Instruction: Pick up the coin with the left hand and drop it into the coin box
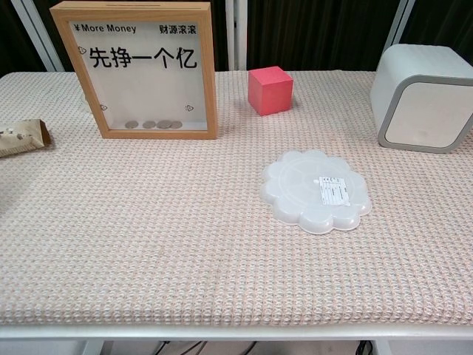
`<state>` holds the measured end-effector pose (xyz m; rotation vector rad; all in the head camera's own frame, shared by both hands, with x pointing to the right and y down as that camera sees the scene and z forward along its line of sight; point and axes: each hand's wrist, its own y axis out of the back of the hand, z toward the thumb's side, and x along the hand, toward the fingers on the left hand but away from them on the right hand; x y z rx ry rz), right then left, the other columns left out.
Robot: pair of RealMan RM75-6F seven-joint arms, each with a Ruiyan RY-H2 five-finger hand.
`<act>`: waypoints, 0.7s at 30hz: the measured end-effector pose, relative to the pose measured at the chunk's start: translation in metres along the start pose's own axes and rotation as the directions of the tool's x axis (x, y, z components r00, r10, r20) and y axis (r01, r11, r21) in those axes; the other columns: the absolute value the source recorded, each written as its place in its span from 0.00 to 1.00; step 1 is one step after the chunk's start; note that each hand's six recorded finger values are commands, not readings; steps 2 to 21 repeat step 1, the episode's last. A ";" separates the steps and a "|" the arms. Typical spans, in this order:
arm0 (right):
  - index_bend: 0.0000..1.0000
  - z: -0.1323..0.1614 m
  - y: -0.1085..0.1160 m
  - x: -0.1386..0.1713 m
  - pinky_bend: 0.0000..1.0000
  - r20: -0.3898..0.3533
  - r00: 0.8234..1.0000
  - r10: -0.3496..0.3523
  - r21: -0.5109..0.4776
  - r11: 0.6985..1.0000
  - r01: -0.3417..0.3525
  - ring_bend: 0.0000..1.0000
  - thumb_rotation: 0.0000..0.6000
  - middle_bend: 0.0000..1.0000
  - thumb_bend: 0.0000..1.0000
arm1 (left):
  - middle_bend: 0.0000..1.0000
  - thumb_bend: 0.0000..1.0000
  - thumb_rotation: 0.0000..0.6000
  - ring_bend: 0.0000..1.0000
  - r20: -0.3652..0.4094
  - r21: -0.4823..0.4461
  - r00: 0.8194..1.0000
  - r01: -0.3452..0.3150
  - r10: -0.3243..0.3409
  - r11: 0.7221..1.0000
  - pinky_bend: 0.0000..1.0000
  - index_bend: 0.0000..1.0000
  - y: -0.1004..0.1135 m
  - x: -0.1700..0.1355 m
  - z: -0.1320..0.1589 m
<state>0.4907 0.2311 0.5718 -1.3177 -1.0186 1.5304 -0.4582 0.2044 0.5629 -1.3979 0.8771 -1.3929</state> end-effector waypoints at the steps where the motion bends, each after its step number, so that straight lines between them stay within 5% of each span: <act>1: 0.00 0.003 -0.001 -0.001 0.00 -0.003 1.000 0.006 0.000 1.000 -0.006 0.00 1.00 0.00 0.30 | 0.00 0.07 1.00 0.00 0.002 -0.010 1.000 0.008 -0.008 1.000 0.04 0.06 -0.003 -0.002 0.000; 21: 0.00 0.003 -0.001 -0.001 0.00 -0.003 1.000 0.006 0.000 1.000 -0.006 0.00 1.00 0.00 0.30 | 0.00 0.07 1.00 0.00 0.002 -0.010 1.000 0.008 -0.008 1.000 0.04 0.06 -0.003 -0.002 0.000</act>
